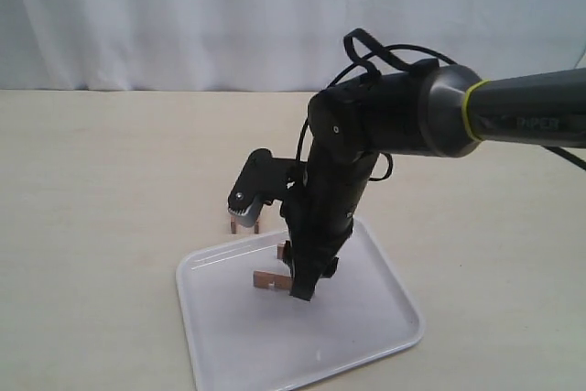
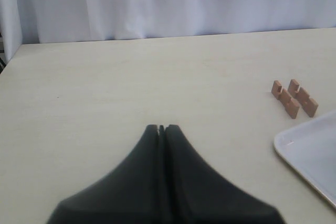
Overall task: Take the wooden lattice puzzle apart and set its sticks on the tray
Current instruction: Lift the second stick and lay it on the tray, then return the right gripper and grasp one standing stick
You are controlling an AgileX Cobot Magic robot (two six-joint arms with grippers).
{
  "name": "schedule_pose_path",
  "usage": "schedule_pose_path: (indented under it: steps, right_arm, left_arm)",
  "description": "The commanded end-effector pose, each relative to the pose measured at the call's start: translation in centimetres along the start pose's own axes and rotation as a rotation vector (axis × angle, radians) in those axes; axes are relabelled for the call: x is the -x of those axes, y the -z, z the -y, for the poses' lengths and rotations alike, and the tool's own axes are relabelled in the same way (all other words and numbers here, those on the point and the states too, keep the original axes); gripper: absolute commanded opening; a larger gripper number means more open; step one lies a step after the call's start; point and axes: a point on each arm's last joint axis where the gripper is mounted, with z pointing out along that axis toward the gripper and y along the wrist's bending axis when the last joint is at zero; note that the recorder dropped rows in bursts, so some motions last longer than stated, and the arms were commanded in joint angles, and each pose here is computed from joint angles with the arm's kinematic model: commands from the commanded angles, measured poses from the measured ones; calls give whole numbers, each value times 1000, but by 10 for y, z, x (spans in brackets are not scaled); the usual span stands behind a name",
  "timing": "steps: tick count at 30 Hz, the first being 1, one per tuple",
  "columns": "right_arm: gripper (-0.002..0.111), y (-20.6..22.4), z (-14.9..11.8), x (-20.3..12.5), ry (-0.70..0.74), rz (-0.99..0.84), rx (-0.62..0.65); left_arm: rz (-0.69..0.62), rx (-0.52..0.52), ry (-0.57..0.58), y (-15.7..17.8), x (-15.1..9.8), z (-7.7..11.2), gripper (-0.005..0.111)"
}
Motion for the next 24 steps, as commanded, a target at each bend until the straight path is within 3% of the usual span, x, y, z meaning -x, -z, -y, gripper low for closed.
schedule_pose_path:
  steps: [1,9,18,24]
  right_arm:
    - [53,10,3,4,-1,54,-37]
    - [53,11,8,12,-4,133,-93]
    - [53,13,2,24,-161,277,-9]
    - [53,8,9,30,-303,341,-37]
  left_arm:
    - [13,-6,1,0,1,0,0]
    - [13,-6,1,0,1,0,0]
    - [13,-6,1,0,1,0,0]
    - [13,-6,1,0,1,0,0]
